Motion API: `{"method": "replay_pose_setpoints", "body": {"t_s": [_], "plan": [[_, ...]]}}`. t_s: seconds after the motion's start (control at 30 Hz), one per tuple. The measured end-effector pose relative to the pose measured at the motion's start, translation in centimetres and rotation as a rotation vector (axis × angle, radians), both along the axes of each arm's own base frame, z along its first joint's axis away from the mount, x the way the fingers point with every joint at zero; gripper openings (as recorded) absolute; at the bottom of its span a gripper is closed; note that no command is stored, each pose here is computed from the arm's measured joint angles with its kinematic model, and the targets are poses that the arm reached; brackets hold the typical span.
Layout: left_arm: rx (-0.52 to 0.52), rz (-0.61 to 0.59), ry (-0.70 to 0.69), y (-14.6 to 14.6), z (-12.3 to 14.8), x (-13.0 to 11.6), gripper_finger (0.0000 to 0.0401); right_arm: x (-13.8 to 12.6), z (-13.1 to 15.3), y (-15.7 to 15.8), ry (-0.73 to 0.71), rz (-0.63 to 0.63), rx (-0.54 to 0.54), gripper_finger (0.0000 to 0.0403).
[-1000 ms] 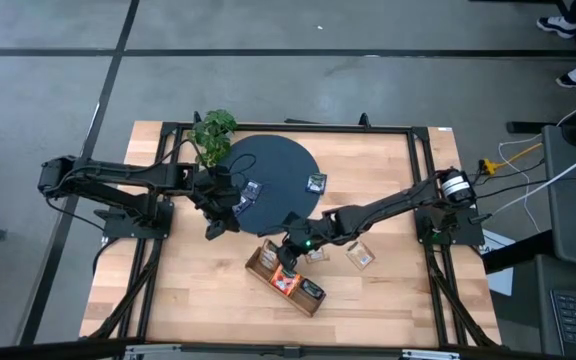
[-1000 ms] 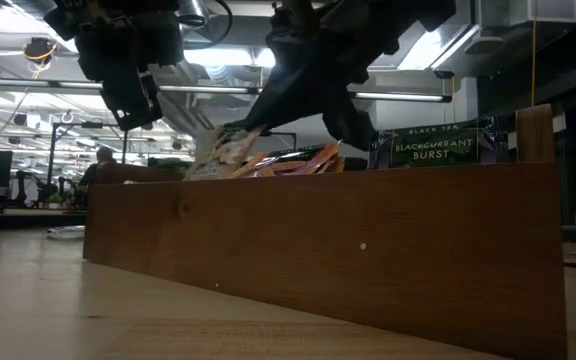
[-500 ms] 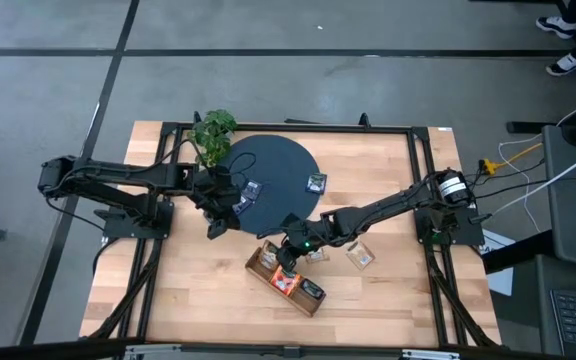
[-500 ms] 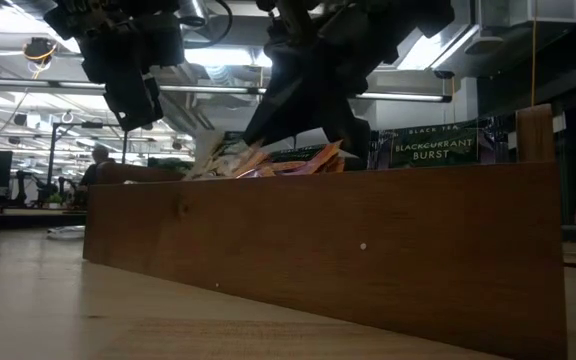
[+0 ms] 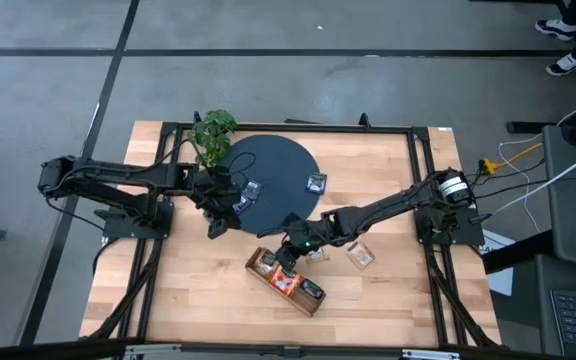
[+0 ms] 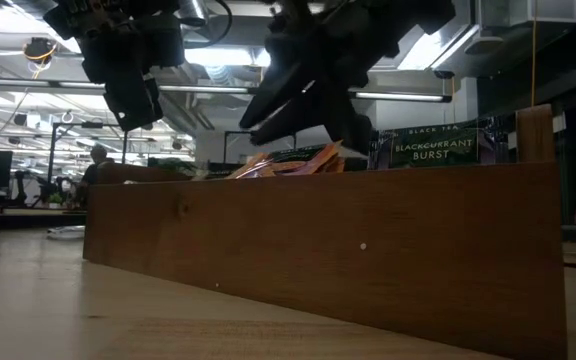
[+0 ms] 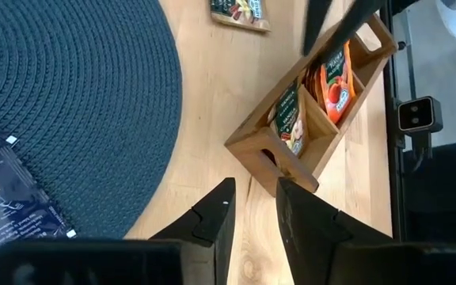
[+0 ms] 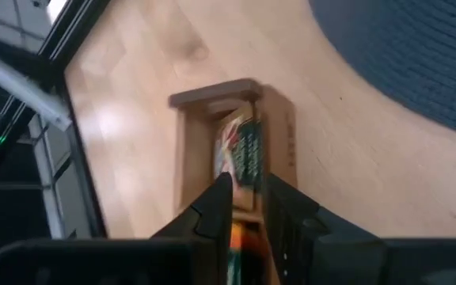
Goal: Pick & Place Tea
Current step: Put the brown tea bag into the left section of the wooden organizer
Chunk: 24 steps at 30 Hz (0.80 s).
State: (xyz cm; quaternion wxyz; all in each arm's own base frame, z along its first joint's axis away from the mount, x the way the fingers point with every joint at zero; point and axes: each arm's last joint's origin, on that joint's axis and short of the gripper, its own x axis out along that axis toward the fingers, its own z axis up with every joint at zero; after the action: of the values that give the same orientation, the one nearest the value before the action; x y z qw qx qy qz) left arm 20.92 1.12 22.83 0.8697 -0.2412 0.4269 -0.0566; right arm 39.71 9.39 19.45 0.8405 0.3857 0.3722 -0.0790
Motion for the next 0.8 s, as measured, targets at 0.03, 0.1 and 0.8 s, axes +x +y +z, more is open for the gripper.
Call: {"method": "replay_pose_setpoints", "body": {"t_s": [0.03,0.1,0.8], "plan": [[-0.007,0.008,0.002,0.0,0.0,0.0,0.0089,-0.1,0.3,0.0,0.000,0.019,0.000,0.0074],[-0.019,0.023,-0.009,0.0,0.1,0.1,0.0089,-0.6,1.0,0.1,-0.006,0.068,-0.009,0.0074],[-0.091,0.041,-0.165,-0.7,-0.8,6.8,0.0088,-12.7,0.0,0.1,0.019,-0.133,0.120,0.0055]]}}
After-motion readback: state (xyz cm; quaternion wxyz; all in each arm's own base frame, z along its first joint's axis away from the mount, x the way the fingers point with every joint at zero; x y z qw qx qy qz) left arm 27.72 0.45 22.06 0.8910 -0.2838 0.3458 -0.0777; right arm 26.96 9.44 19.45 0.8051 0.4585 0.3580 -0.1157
